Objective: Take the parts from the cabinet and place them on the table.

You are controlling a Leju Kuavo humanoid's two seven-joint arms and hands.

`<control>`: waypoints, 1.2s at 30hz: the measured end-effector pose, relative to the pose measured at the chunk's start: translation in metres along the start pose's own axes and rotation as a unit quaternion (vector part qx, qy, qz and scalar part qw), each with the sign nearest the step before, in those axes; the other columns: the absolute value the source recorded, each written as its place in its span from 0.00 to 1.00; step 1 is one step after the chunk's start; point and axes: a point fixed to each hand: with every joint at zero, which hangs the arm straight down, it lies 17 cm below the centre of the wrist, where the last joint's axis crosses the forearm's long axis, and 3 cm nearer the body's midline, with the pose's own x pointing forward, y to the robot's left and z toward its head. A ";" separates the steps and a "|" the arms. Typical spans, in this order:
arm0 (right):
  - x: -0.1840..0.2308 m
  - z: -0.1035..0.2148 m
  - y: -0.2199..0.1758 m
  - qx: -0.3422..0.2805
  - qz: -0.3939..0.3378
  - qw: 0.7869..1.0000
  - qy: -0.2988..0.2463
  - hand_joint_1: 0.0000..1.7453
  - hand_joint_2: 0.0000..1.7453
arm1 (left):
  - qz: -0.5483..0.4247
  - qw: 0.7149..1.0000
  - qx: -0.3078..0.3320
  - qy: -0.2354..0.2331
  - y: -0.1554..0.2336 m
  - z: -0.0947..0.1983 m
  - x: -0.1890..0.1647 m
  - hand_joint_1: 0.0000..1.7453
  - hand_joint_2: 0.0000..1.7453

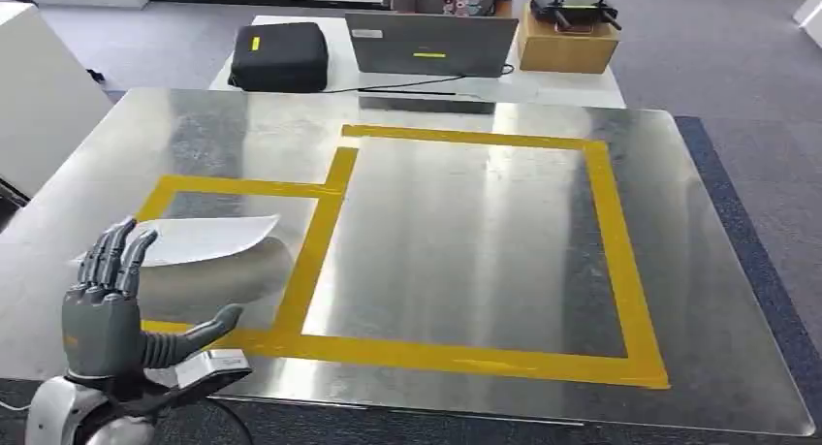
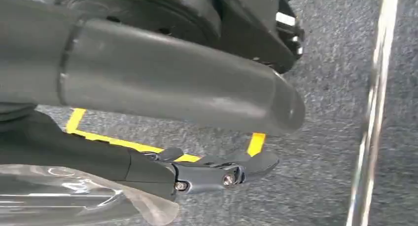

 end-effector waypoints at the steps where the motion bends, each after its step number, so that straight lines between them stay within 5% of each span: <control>1: 0.000 0.000 0.001 -0.001 -0.001 1.000 -0.001 0.00 0.00 | 0.010 1.000 0.008 0.001 0.006 0.006 0.001 0.00 0.00; 16: 0.006 0.000 0.007 0.001 -0.008 1.000 -0.023 0.00 0.00 | 0.061 0.995 0.072 -0.020 0.068 0.036 0.016 0.00 0.00; 36: 0.006 0.000 0.005 -0.006 -0.027 0.999 -0.022 0.00 0.00 | 0.058 0.995 0.076 -0.032 0.069 0.031 0.021 0.00 0.00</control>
